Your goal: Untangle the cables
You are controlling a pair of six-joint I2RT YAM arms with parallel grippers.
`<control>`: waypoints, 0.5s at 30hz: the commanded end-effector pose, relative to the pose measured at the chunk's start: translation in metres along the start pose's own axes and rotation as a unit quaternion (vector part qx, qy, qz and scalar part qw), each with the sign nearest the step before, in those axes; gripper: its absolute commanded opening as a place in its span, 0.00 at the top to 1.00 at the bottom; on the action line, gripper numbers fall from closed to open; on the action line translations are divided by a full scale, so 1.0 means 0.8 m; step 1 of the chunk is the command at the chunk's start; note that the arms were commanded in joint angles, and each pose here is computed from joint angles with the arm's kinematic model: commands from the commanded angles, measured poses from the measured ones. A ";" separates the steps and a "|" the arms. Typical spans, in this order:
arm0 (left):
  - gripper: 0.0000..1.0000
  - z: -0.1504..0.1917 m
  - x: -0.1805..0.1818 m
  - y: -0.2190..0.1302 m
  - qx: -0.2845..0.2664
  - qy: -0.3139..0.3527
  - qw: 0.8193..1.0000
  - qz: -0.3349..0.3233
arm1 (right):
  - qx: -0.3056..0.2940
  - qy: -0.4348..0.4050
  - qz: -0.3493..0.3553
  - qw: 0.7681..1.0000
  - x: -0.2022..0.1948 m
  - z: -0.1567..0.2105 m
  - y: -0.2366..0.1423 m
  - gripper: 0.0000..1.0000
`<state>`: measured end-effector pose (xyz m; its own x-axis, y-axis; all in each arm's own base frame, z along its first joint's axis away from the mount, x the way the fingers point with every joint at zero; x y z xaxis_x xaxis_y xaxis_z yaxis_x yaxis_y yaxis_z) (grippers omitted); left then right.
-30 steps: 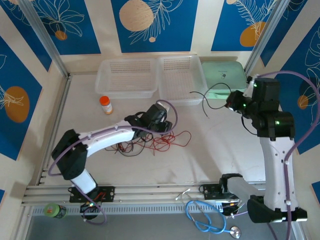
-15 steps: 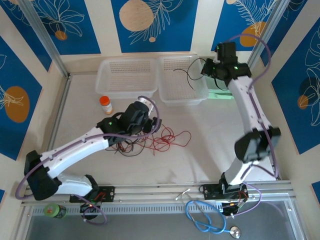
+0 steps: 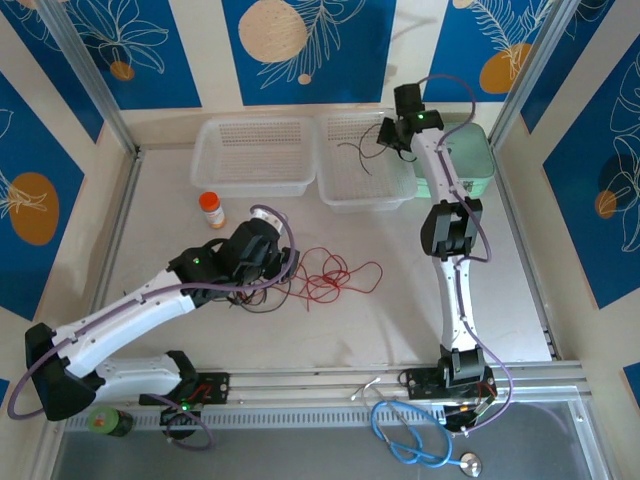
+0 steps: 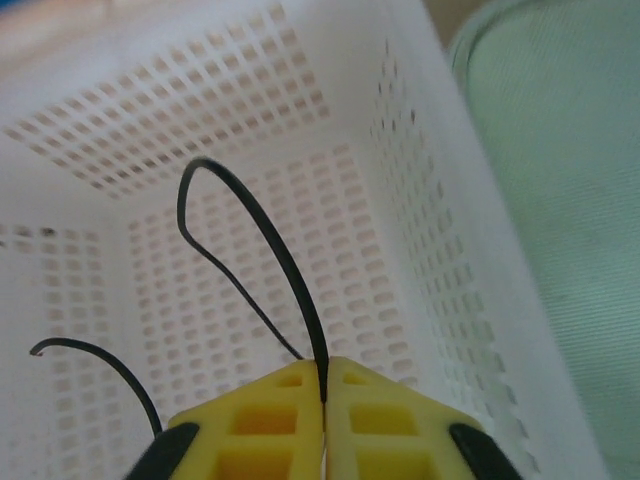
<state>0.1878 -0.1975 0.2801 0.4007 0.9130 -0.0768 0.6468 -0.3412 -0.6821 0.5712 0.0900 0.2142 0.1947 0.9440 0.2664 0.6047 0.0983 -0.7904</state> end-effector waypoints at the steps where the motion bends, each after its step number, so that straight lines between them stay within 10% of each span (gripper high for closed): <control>1: 0.32 0.001 0.004 -0.010 0.007 -0.004 1.000 -0.011 | 0.032 0.016 -0.025 0.999 0.012 0.015 0.003 0.77; 7: 0.32 0.001 0.001 -0.009 0.023 -0.006 1.000 -0.010 | 0.021 0.013 -0.051 0.998 0.027 0.007 -0.027 0.54; 15: 0.33 0.013 -0.018 0.023 0.105 -0.004 0.995 0.000 | -0.004 0.004 -0.080 0.997 0.041 -0.003 -0.130 0.51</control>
<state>0.1910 -0.2066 0.2668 0.3809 0.9225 -0.0622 0.5672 -0.2863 -0.7722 0.5463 0.1075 0.2427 0.1614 0.9245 0.3453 0.5770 0.1955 -0.7930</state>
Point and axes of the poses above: each hand's point on the last joint's axis, 136 mm out from that joint toward the fingers, its own y axis out along the fingers, its own x axis along the line the jaws close on, z = x × y, the point moved 8 cm from there along -y, back along the fingers, and after that the axes turned 1 degree about y, right-handed, at the moved point
